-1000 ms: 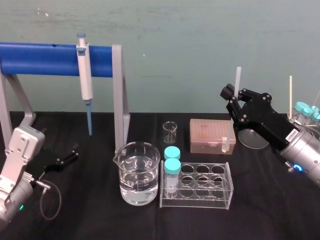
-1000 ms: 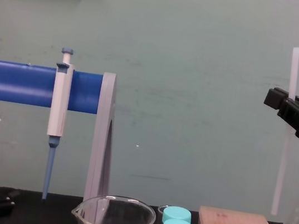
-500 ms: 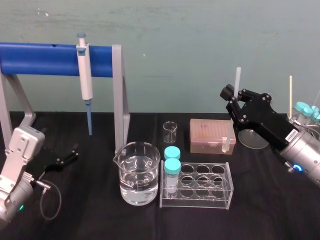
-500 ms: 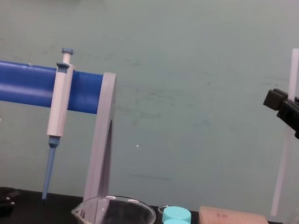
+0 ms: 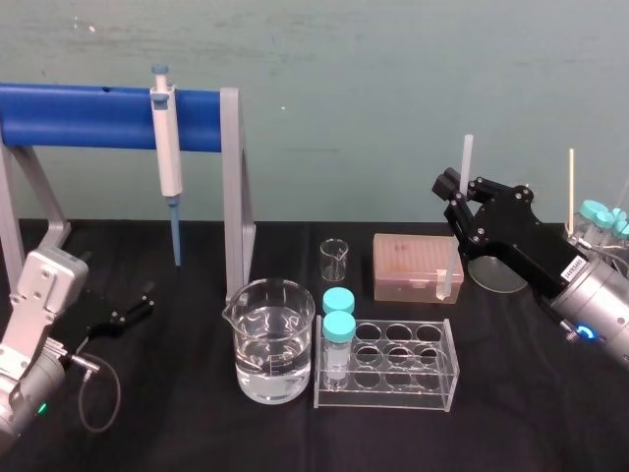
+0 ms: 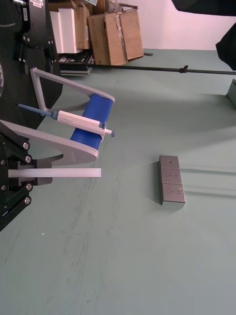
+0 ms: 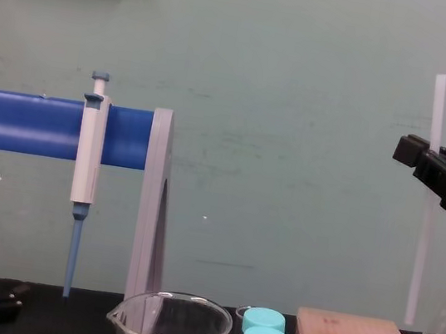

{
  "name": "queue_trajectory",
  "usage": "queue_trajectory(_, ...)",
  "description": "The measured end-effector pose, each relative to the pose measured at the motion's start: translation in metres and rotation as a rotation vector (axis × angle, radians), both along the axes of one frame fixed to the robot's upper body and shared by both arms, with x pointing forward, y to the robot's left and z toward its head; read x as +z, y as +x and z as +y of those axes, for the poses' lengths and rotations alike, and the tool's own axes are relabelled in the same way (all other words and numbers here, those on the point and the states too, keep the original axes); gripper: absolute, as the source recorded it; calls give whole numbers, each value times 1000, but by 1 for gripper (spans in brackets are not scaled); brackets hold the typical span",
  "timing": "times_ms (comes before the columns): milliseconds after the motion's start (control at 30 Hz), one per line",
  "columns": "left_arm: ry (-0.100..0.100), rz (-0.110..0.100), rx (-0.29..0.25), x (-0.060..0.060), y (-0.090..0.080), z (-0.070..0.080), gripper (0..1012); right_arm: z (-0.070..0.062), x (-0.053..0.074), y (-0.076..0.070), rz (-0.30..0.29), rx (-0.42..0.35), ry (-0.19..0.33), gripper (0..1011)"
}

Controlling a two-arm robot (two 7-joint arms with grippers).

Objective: Pick up the stirring rod with one hand, then place it down.

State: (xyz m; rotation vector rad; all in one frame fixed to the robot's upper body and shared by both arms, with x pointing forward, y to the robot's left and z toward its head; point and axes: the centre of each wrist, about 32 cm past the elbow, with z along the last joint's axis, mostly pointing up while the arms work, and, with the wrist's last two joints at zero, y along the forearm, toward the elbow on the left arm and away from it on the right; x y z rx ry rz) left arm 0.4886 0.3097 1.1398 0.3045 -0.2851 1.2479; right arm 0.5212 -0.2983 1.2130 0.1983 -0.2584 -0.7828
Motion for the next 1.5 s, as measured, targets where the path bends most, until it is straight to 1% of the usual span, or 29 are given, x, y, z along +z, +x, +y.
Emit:
queue_trajectory(533,0,0,0,0,0,0,1000,1,-1,-1,2,5,-2,69)
queue_trajectory(700,0,0,0,0,0,0,1000,0,-3,-1,23,41,4,69)
queue_trajectory(800,0,0,0,0,0,0,1000,-1,-10,-5,64,81,6,69)
queue_trajectory(833,0,0,0,0,0,0,1000,-1,-10,-5,64,81,6,69)
queue_trajectory(933,0,0,0,0,0,0,1000,-1,-18,-11,106,109,-3,69)
queue_trajectory(1033,0,0,0,0,0,0,1000,-2,-22,-15,126,118,-9,69)
queue_trajectory(1233,0,0,0,0,0,0,1000,-2,-29,-19,153,118,-12,69)
queue_trajectory(1367,0,0,0,0,0,0,1000,-3,-33,-19,162,113,-19,69)
queue_trajectory(1500,0,0,0,0,0,0,1000,-3,-36,-17,158,106,-29,69)
